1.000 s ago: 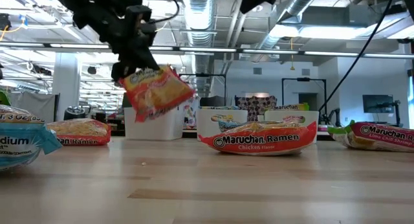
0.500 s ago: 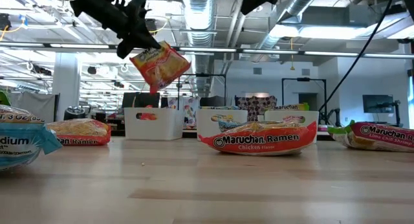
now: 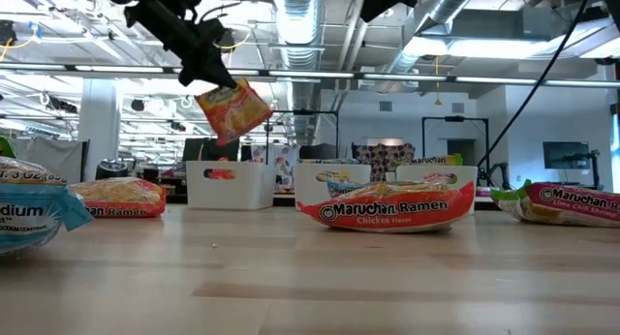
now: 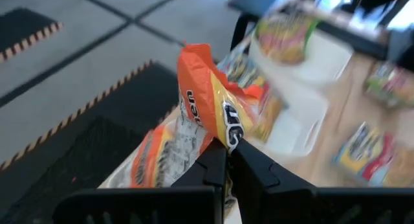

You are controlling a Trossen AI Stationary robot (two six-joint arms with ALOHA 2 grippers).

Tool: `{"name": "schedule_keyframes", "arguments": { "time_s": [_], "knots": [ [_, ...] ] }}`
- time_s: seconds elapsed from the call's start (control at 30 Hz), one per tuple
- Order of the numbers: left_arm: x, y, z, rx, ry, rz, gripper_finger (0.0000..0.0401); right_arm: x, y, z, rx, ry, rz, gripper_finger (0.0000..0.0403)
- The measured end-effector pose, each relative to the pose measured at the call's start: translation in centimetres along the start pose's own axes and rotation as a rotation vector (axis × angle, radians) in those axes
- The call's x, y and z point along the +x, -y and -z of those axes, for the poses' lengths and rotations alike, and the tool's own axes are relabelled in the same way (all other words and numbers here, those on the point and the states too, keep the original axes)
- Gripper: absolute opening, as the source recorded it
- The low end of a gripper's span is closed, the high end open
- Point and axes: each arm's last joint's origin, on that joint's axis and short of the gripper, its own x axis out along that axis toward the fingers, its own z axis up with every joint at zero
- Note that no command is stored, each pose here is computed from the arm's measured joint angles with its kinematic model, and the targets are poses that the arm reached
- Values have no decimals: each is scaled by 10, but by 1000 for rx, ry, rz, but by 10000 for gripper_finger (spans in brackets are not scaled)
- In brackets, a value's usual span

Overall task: Sort Maruchan noodles
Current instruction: Put the orange noodle pack into the left white bin

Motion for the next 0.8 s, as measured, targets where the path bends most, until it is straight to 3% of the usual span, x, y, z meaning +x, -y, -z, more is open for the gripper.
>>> {"name": "schedule_keyframes", "arguments": {
  "time_s": [0.3,0.8],
  "knots": [
    [42,-20,3,97,-168,-9,0,2,0,-1,18,2,2,93],
    [87,-32,36,190,-391,16,0,4,-2,-2,52,13,-2,93]
  ]
}}
